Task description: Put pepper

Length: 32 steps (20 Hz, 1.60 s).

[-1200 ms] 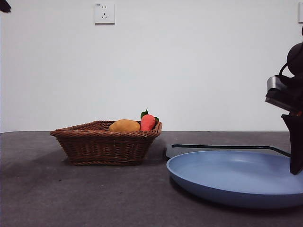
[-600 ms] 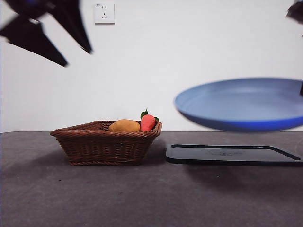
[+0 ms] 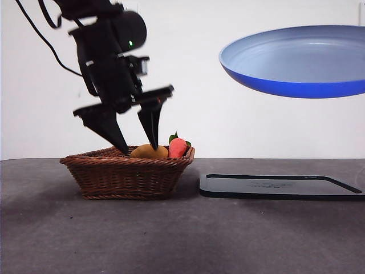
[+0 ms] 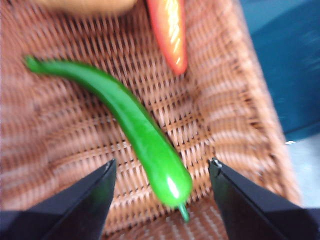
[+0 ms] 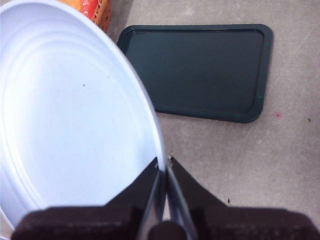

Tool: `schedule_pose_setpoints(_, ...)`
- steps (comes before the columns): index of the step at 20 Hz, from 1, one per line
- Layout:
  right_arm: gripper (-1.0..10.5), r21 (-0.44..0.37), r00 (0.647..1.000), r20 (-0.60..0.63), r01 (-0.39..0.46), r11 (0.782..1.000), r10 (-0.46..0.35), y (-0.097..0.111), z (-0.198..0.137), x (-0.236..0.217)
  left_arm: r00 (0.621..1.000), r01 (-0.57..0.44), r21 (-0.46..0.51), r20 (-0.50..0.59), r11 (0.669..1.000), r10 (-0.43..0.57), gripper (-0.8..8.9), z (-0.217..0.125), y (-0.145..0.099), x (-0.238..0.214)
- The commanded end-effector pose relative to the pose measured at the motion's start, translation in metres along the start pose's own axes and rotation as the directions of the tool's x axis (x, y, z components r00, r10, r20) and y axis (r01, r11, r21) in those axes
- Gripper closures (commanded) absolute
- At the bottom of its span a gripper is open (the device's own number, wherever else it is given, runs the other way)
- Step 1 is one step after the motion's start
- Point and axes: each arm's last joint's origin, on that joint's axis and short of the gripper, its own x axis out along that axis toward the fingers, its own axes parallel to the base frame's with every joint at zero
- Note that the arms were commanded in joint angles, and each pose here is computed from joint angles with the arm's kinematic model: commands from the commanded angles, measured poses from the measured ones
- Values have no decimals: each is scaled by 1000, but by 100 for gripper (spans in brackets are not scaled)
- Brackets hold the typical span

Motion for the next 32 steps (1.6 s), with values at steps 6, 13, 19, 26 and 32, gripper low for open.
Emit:
schedule_pose_setpoints(6, 941, 2, 1000, 16, -6, 1000, 6, 1, 5, -3, 999, -36, -30, -32, 999, 35, 490, 0, -2, 39)
schedule_pose_setpoints(13, 941, -1, 1000, 16, -6, 1000, 6, 1, 5, -3, 997, -55, -34, -59, 998, 53, 567, -4, -3, 49)
schedule_pose_setpoints(19, 941, -8, 1000, 16, -5, 1000, 6, 1, 5, -3, 996, -37, -67, -83, 997, 32, 702, -6, -4, 47)
schedule_pose_setpoints(26, 941, -4, 1000, 6, -5, 1000, 5, 1, 5, 0, 1000, -11, -65, 1, 998, 11, 702, 3, -8, 6)
schedule_pose_setpoints(32, 941, 44, 998, -69, 0, 999, 3, -8, 13, 26, 978, 159, -16, 141, 987, -155, 702, 6, -25, -73)
